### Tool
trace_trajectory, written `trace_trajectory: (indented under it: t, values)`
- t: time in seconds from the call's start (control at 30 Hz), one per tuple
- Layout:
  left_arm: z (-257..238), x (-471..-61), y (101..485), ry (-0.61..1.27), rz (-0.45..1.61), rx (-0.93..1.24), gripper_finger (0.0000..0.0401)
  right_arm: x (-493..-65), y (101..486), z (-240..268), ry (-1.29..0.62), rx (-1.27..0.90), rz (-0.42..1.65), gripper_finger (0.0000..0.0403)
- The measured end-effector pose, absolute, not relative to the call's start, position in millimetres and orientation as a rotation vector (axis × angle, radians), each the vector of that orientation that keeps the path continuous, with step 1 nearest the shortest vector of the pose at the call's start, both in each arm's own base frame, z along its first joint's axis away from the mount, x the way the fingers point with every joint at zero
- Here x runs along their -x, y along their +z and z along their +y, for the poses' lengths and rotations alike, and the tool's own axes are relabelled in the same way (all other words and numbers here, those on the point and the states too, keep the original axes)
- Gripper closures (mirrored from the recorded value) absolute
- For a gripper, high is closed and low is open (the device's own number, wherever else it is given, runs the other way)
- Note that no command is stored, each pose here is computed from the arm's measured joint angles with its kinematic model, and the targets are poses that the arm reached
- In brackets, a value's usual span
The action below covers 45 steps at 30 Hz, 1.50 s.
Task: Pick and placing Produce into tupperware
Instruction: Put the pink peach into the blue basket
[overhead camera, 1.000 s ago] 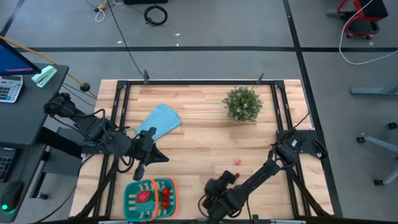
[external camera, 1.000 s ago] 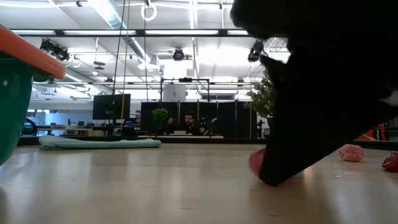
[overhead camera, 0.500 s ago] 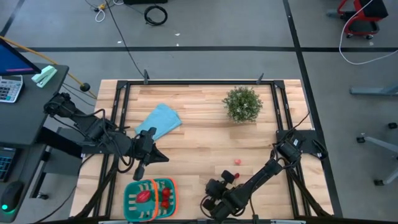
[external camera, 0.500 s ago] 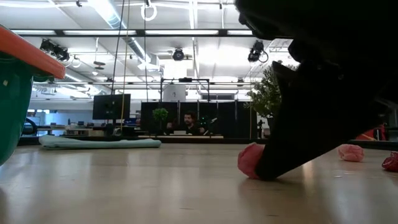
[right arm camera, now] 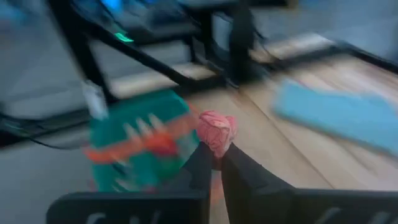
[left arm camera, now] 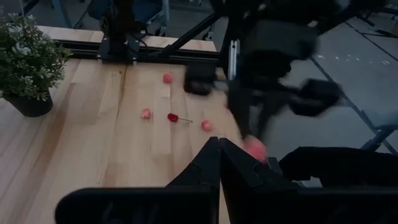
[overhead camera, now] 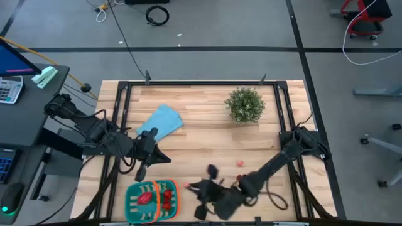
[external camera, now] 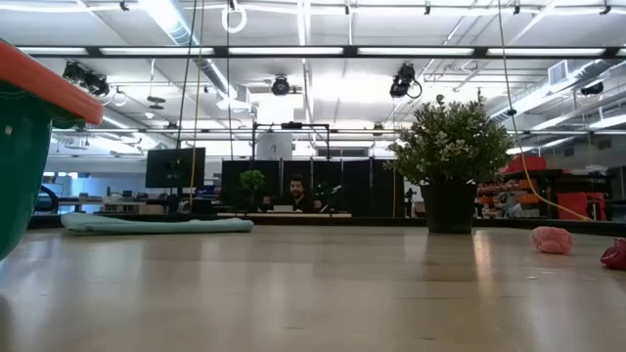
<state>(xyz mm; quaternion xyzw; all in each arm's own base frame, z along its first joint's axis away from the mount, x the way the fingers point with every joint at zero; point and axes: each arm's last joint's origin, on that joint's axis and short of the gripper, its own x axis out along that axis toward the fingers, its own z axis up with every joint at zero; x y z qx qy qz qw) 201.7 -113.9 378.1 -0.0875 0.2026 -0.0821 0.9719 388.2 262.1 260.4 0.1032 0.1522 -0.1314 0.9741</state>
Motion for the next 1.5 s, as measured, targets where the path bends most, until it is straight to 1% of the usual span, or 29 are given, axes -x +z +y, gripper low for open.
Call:
trace_trajectory:
  t: [0.07, 0.13, 0.2, 0.4, 0.53, 0.6, 0.7, 0.77, 0.87, 1.0, 1.17, 1.3, 1.4, 1.5]
  values:
    - [-113.6, -202.1, 378.7, -0.165, 0.403, 0.180, 0.0394, -406.9, 250.7, 262.5, -0.126, -0.222, 0.281, 0.0375]
    - [-113.8, -202.7, 380.1, -0.163, 0.387, 0.186, 0.0395, -422.5, 228.5, 259.7, -0.029, -0.219, 0.302, 0.0375]
    - [-113.5, -203.3, 382.0, -0.148, 0.364, 0.191, 0.0392, -434.7, 211.3, 253.0, 0.002, -0.249, 0.315, 0.0378]
    - [-113.3, -203.8, 383.7, -0.135, 0.345, 0.195, 0.0376, -460.4, 190.9, 227.5, 0.072, -0.348, 0.323, 0.0377]
    - [-113.3, -203.8, 383.6, -0.134, 0.345, 0.194, 0.0381, -464.4, 187.2, 230.3, 0.163, -0.408, 0.297, 0.0375]
    - [-113.3, -203.8, 383.7, -0.134, 0.345, 0.194, 0.0388, -463.6, 185.5, 231.4, 0.178, -0.426, 0.326, 0.0374]
    - [-113.3, -203.8, 383.6, -0.134, 0.345, 0.194, 0.0394, -462.9, 178.0, 230.7, 0.175, -0.398, 0.373, 0.0370]
    - [-113.3, -203.8, 383.6, -0.134, 0.345, 0.194, 0.0395, -463.0, 183.1, 230.1, 0.183, -0.374, 0.355, 0.0362]
    - [-113.3, -203.8, 383.7, -0.134, 0.344, 0.194, 0.0388, -465.6, 197.3, 231.2, 0.199, -0.346, 0.316, 0.0340]
    - [-113.4, -203.9, 383.6, -0.134, 0.345, 0.197, 0.0377, -467.8, 192.9, 224.0, 0.168, -0.324, 0.389, 0.0300]
    - [-113.4, -203.9, 383.7, -0.134, 0.344, 0.196, 0.0380, -470.8, 194.9, 220.0, 0.157, -0.330, 0.374, 0.0261]
    - [-113.4, -203.9, 383.7, -0.134, 0.344, 0.196, 0.0391, -470.8, 195.0, 219.2, 0.159, -0.330, 0.380, 0.0249]
    - [-113.4, -203.9, 383.7, -0.134, 0.344, 0.197, 0.0395, -465.7, 204.7, 216.0, 0.181, -0.330, 0.435, 0.0248]
    - [-113.4, -203.9, 383.4, -0.133, 0.346, 0.196, 0.0390, -448.1, 220.8, 211.3, 0.228, -0.360, 0.622, 0.0252]
